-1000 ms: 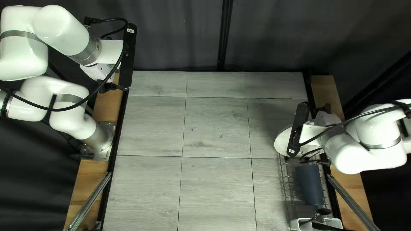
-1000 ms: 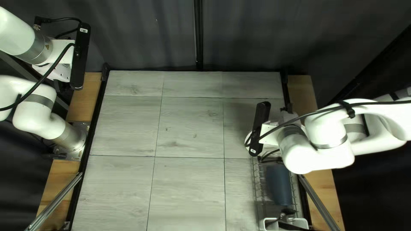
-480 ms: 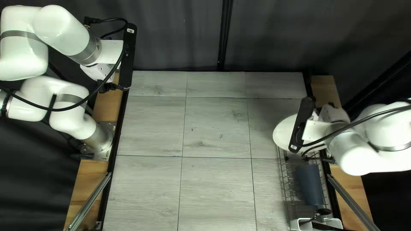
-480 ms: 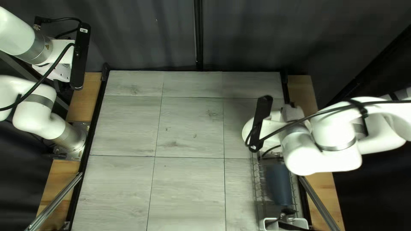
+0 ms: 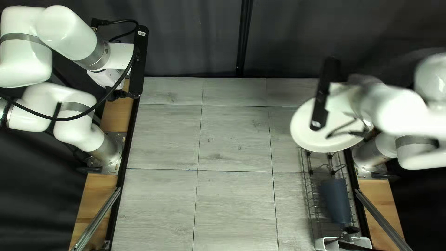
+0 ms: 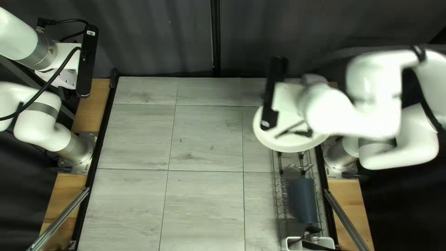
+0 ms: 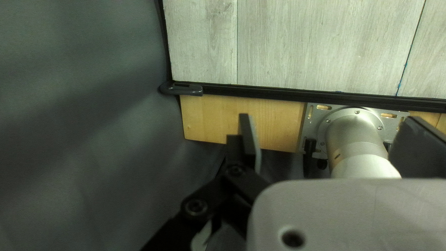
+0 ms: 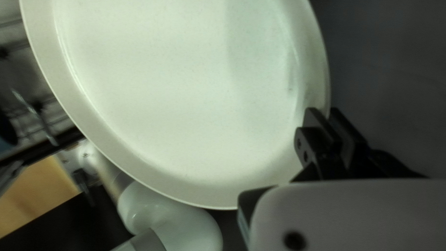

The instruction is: Pick up and place plate onto table. Place down one fork to the left of the plate. Place spoon and knife to the right of the plate. Place cup above the knife and spoon

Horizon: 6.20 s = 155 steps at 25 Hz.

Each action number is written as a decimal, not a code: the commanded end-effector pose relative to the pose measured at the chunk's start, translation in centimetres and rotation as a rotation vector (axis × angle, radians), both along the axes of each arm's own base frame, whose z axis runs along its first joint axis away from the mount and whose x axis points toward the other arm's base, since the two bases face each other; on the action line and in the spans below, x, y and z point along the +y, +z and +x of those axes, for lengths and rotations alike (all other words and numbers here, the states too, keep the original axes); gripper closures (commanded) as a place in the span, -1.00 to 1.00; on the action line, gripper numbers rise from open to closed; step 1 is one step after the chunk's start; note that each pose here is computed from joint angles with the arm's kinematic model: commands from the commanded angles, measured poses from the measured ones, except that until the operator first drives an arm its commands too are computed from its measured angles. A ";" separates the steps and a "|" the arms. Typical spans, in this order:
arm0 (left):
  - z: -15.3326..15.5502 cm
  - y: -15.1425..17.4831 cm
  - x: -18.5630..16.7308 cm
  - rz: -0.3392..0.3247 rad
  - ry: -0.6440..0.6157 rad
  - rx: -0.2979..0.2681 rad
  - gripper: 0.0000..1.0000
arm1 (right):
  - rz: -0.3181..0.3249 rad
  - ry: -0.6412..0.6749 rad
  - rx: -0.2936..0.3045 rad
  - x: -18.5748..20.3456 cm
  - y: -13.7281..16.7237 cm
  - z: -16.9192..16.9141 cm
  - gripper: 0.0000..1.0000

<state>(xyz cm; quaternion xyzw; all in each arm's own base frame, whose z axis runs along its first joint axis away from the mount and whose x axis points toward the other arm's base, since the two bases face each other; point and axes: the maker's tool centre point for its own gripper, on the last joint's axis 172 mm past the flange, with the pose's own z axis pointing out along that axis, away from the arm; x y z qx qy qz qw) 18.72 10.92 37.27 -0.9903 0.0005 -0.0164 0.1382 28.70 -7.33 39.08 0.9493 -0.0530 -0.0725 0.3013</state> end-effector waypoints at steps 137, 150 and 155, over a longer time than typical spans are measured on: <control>0.0 0.0 0.0 0.000 0.000 0.000 -1.00 | 0.621 -0.369 -0.164 34.5 -22.8 -9.5 -0.79; 0.0 0.0 0.0 0.000 0.000 0.000 -1.00 | 0.610 -0.357 -0.189 34.7 -20.8 -8.5 1.00; 0.0 0.0 0.0 0.000 0.000 0.000 -1.00 | 0.571 -0.347 -0.180 34.2 -17.9 -7.9 1.00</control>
